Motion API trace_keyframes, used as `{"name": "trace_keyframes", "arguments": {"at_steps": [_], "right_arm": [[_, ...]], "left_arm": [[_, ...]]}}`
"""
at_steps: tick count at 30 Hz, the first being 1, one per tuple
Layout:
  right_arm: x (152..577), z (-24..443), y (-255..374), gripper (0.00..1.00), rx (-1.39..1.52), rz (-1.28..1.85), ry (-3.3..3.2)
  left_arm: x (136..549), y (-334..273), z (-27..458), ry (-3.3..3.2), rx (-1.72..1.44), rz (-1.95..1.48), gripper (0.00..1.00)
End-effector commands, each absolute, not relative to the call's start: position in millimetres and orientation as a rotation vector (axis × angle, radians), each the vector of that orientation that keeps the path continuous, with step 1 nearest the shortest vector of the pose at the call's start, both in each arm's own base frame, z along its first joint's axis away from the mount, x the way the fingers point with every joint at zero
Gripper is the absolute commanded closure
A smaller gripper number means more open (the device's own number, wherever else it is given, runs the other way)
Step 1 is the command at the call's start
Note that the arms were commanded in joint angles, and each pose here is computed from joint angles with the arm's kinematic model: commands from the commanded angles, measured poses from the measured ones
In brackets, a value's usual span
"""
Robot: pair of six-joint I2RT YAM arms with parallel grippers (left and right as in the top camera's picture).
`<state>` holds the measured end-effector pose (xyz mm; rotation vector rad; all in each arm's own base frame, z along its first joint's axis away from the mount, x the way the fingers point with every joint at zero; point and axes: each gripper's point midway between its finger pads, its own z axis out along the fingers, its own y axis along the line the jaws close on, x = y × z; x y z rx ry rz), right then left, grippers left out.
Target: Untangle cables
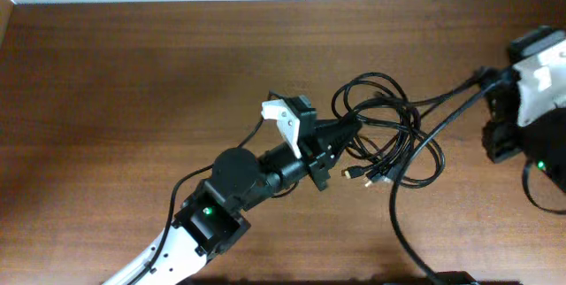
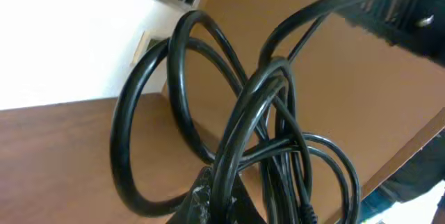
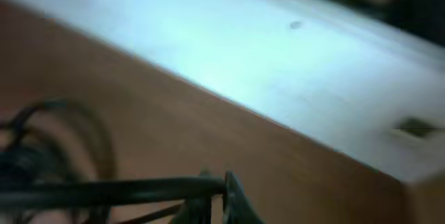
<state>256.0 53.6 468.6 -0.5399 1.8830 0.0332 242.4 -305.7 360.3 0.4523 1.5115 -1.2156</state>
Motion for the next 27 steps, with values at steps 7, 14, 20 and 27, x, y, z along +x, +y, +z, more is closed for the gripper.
{"name": "trace_keyframes", "arguments": {"at_steps": [7,14,20,27], "right_arm": [[197,576,-65,0.96,0.167,-0.467,1.519],[193,602,-65,0.96,0.002,-0.671,1.442],[193,623,-57,0.96,-0.03,-0.657,1.352],[210,535,-46,0.79,-0.027,-0.46,1.698]], "left_arm": [[244,-302,312,1.701,0.557,-1.052,1.0],[235,-294,260,1.795,0.827,-0.819,1.0],[230,-292,247,1.775,0.958,-0.738,1.0],[225,-312,314,1.51,0.887,-0.92,1.0]]}}
